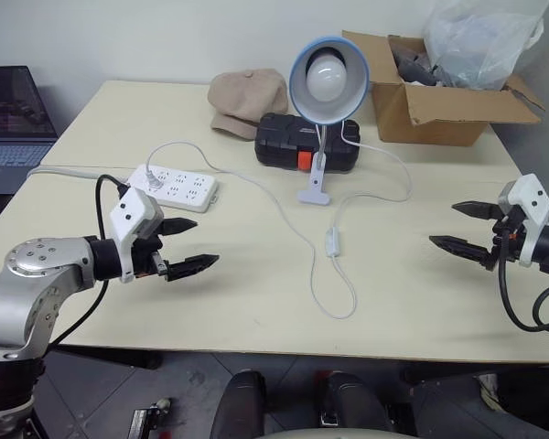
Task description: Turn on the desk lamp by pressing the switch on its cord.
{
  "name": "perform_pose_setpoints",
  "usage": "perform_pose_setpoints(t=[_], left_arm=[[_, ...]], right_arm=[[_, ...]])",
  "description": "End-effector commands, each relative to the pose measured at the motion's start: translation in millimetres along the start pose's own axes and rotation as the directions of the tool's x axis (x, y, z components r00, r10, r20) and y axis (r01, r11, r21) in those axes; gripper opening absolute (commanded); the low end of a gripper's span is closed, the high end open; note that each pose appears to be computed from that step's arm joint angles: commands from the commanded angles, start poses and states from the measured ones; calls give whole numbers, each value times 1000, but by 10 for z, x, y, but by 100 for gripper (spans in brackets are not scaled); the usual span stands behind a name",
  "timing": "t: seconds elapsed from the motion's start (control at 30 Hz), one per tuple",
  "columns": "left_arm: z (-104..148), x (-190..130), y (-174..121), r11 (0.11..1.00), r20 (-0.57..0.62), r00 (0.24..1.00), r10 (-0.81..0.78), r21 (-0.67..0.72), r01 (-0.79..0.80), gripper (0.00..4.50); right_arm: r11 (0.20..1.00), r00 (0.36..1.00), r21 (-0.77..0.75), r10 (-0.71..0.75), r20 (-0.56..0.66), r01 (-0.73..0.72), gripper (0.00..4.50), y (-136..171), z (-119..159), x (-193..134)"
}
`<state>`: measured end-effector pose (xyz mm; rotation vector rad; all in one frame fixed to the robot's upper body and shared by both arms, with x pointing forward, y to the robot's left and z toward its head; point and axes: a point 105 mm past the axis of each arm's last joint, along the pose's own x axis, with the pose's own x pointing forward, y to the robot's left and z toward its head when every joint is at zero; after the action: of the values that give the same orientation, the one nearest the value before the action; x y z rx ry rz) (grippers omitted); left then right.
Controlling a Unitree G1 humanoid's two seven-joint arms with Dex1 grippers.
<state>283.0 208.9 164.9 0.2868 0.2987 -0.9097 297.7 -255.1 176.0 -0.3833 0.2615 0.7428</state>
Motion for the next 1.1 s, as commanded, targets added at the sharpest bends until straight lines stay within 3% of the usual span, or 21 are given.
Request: perform_pose_setpoints(t=[0.03,0.5,0.57,0.73,0.8,1.1], left_arm=[[166,-12,-27,999,63,997,-34,22,32,450],[195,13,-39,999,111,993,-32,9,31,450],[145,32,-61,998,80,995,-54,35,51,450],[65,98,-133,992,26,995,-99,78,97,450],[118,137,-162,990,50,992,-116,89,111,450],[264,248,-390,965,93,965,-243,128,231,450]], right_arm=[[999,999,-47,-12,41,13,442,-17,148,-38],[996,999,87,7,37,-10,442,16,256,101],[995,998,99,21,63,-27,442,36,362,152],[980,998,190,54,-11,-51,442,113,405,290],[957,993,268,118,-6,-112,442,228,463,374],[780,974,620,197,-115,-84,442,441,422,911]])
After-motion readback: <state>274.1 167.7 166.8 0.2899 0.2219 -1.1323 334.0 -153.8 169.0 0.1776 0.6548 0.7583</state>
